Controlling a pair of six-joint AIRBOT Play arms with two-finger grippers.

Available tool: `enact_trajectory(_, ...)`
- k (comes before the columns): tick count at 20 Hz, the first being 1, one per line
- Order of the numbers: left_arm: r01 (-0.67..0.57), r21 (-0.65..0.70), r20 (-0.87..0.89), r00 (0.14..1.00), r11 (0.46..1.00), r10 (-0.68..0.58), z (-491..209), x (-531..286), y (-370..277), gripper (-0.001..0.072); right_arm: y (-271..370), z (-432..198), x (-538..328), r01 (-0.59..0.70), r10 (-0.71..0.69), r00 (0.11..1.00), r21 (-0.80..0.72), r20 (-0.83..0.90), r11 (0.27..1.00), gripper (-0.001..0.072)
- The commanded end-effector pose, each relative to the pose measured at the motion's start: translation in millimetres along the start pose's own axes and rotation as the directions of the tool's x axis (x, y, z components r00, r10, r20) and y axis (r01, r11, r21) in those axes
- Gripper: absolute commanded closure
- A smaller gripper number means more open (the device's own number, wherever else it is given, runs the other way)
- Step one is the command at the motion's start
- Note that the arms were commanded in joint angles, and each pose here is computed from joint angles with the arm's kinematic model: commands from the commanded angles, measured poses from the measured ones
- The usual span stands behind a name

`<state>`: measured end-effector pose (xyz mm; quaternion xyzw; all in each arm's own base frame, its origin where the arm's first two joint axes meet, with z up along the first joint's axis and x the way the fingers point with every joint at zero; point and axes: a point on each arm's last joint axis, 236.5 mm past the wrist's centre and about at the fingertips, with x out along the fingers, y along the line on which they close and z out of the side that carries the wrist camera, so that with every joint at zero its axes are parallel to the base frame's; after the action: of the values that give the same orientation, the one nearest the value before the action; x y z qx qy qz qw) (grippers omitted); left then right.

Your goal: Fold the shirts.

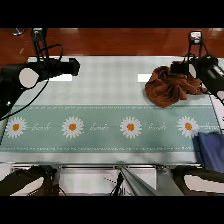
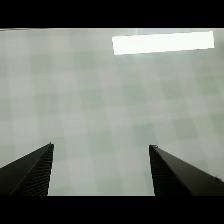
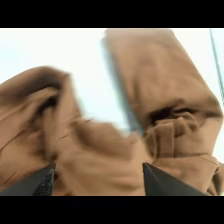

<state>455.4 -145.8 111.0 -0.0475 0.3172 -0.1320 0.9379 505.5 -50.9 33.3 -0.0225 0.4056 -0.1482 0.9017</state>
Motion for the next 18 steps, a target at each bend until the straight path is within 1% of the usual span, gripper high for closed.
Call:
enact_trajectory(1,-0.006,-0.01,-0.009,1.0,1.0,0.006,-5,13,4,0.0003,-29,-24,46,-0.029,0.048,0.994,0.185,-0.099,0.982,0.0097)
enact_trajectory(4,-0.002,-0.005,-0.055,0.998,1.0,0.002,-19,20,0,0.0004,-26,-74,66,-0.069,0.117,0.956,0.182,-0.268,0.981,0.0097)
enact_trajectory(7,0.007,-0.013,-0.129,0.992,1.0,-0.008,-37,20,-5,0.0004,-27,-107,78,-0.05,0.112,0.92,0.171,-0.375,0.984,0.0102)
enact_trajectory(8,0.009,-0.022,-0.177,0.984,1.0,-0.012,-48,17,-6,0.0003,-26,-110,79,-0.053,0.114,0.916,0.165,-0.385,0.985,0.0177)
enact_trajectory(9,0.004,-0.021,-0.238,0.971,1.0,-0.008,-62,12,-5,0.0004,-23,-110,78,-0.07,0.129,0.913,0.164,-0.386,0.984,0.0368)
enact_trajectory(10,-0.01,-0.019,-0.306,0.952,1.0,0.004,-76,4,-1,0.0004,-16,-108,74,-0.105,0.16,0.906,0.156,-0.392,0.982,0.0653)
enact_trajectory(11,-0.028,-0.012,-0.364,0.931,1.0,0.022,-88,-6,7,0.0004,-6,-99,68,-0.156,0.204,0.898,0.153,-0.391,0.976,0.0674)
enact_trajectory(12,-0.055,0.033,-0.418,0.906,0.998,0.063,-98,-19,22,0.0004,1,-85,59,-0.201,0.243,0.892,0.148,-0.38,0.968,0.0674)
enact_trajectory(13,-0.094,0.065,-0.455,0.883,0.993,0.113,-104,-33,39,0.0004,10,-59,46,-0.252,0.292,0.894,0.156,-0.341,0.955,0.0674)
enact_trajectory(14,-0.131,0.065,-0.477,0.866,0.989,0.147,-106,-49,55,0.0003,17,-26,28,-0.3,0.334,0.902,0.159,-0.272,0.941,0.0674)
enact_trajectory(15,-0.139,0.026,-0.49,0.861,0.99,0.134,-108,-64,57,0.0004,26,15,-1,-0.356,0.379,0.909,0.15,-0.171,0.922,0.0674)
enact_trajectory(16,-0.111,-0.023,-0.48,0.873,0.994,0.087,-110,-76,47,0.0003,31,53,-34,-0.4,0.411,0.909,0.133,-0.065,0.907,0.0674)
enact_trajectory(18,0.006,-0.119,-0.391,0.919,0.993,-0.052,-112,-95,7,0.0004,41,125,-122,-0.455,0.443,0.878,0.029,0.18,0.89,0.0674)
